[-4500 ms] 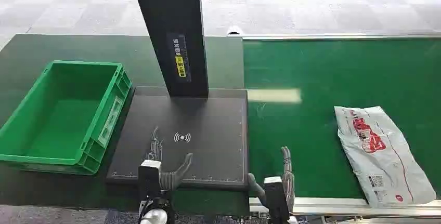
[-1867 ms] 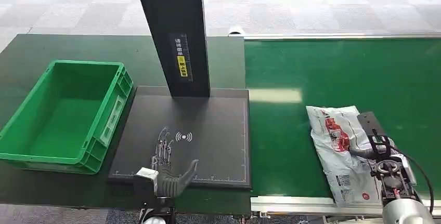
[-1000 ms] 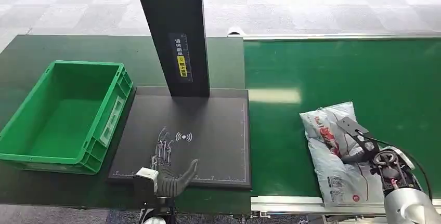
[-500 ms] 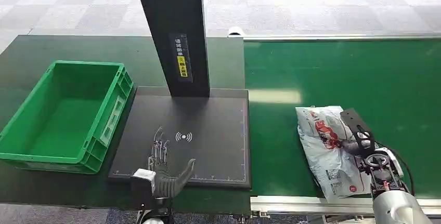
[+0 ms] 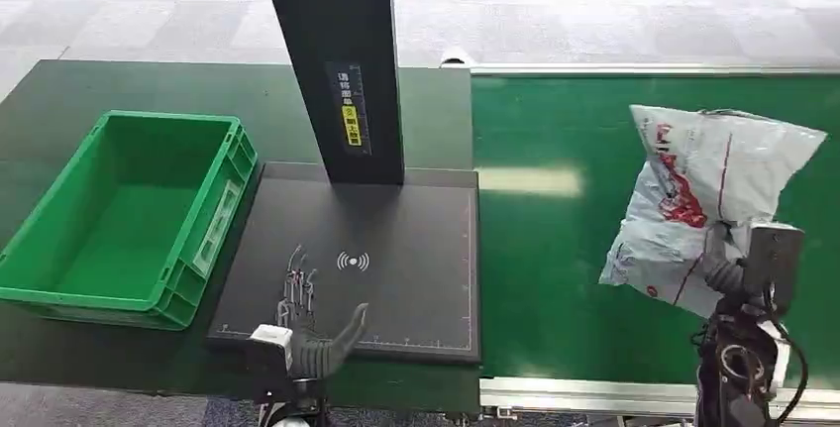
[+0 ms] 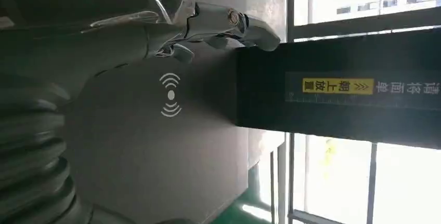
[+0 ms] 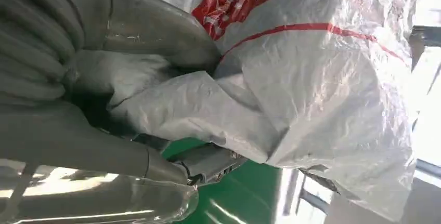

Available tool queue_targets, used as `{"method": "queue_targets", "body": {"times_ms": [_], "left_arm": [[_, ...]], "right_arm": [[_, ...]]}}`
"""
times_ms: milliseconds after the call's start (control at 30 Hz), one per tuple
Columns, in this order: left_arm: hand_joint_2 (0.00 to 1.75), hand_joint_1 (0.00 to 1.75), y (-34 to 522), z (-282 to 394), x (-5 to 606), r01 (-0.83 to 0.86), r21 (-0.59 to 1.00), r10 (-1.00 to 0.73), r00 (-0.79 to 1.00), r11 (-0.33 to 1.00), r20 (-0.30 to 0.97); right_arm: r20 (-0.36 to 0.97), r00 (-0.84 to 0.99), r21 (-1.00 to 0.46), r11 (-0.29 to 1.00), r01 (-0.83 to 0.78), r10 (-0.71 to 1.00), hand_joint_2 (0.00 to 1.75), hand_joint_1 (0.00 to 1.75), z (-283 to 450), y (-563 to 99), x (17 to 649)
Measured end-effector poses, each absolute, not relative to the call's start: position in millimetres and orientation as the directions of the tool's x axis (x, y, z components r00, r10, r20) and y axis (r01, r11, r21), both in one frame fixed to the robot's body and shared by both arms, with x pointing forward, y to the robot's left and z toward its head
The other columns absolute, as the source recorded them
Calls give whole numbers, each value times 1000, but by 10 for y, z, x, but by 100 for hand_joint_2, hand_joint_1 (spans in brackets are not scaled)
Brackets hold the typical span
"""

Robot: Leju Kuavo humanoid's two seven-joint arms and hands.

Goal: Moved the parcel from conveyor to table for the left to box.

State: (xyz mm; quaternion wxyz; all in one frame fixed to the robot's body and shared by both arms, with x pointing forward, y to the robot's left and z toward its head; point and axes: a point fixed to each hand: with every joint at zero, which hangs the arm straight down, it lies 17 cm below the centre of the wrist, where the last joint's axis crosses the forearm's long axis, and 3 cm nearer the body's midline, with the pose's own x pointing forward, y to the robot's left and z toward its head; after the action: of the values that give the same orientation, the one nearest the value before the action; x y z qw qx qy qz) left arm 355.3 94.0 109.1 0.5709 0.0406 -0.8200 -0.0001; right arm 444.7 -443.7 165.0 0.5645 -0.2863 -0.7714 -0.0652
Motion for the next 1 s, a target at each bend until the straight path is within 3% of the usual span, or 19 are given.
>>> {"method": "queue_targets", "body": {"times_ms": [167,433,600,800,1000], "left_arm": [[175,0,1047,1018,3538,-110,51,-84,-321,993,943],[175,0,1101,995,3539,-138,47,-88,-309,989,947],[175,0,1036,1064,3524,-128,85,-125,-341,988,932],[175,0,1079,1171,3561,-176,149,-207,-376,973,903],[175,0,1168,1154,3583,-210,145,-214,-360,967,908]], "right_arm": [[863,-308,-191,824,534,400,175,175,2076,-4188,3911],[836,-383,-149,833,532,394,175,175,2408,-4065,3704],[899,-350,-165,945,282,261,175,175,2155,-3473,3921],[970,-234,-88,991,-100,63,175,175,1525,-1864,4133],[981,-195,-52,974,-220,8,175,175,1398,-1250,4137]]}}
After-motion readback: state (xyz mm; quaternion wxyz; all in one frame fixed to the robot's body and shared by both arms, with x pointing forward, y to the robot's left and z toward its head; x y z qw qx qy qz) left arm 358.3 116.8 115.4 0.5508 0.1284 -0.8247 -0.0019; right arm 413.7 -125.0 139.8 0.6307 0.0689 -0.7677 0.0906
